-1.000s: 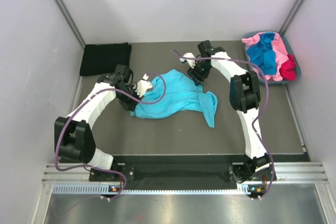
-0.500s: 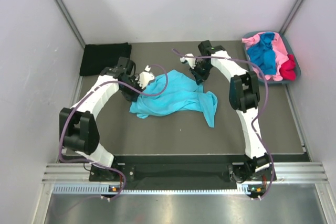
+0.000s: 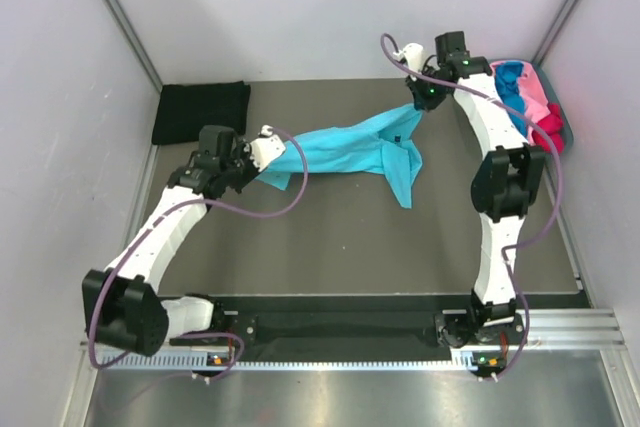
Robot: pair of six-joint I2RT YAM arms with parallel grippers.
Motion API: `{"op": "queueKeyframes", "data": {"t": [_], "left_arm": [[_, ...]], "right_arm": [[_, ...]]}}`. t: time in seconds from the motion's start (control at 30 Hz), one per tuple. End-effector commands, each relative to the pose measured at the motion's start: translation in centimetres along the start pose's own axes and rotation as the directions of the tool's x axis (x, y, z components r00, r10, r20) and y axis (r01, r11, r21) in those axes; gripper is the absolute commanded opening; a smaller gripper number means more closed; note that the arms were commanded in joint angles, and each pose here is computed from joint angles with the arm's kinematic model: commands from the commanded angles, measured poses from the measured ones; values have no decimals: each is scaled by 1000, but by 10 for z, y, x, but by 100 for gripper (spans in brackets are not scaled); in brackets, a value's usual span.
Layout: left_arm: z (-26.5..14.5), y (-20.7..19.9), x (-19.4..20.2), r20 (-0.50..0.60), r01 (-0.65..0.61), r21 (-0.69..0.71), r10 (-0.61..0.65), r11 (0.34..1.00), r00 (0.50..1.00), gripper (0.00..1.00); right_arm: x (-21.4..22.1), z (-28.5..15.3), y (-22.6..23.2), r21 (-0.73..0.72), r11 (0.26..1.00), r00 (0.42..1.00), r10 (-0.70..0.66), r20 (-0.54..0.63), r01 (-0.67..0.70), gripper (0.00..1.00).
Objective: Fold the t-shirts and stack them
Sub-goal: Flatten the tshirt out
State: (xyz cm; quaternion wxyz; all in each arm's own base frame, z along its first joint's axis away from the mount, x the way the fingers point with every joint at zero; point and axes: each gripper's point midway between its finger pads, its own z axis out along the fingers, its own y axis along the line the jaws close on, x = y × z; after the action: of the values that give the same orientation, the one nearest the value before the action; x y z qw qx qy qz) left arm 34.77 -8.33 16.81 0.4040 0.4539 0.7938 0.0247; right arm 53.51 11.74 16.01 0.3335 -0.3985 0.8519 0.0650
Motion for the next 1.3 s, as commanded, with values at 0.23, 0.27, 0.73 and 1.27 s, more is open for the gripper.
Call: {"op": "queueKeyframes", "data": {"t": [0.23,0.27,0.73,1.27], "left_arm": [[-6,-67,46,-109,-82,328,124,941,986,0],[-2,-72,52,-139,-58,364,115,930,984,0],[22,-75,39,-277,190,443,-67,876,958,0],[29,-76,15,-310,371,432,-251,822,917,0]], "right_arm": [[59,-2,14,72,997,982,53,-183,-40,0],[62,1,13,78,996,979,56,-195,-42,0],[7,-13,40,-114,993,999,-27,-31,24,47],[-49,100,67,-224,974,988,71,134,-40,36]]}}
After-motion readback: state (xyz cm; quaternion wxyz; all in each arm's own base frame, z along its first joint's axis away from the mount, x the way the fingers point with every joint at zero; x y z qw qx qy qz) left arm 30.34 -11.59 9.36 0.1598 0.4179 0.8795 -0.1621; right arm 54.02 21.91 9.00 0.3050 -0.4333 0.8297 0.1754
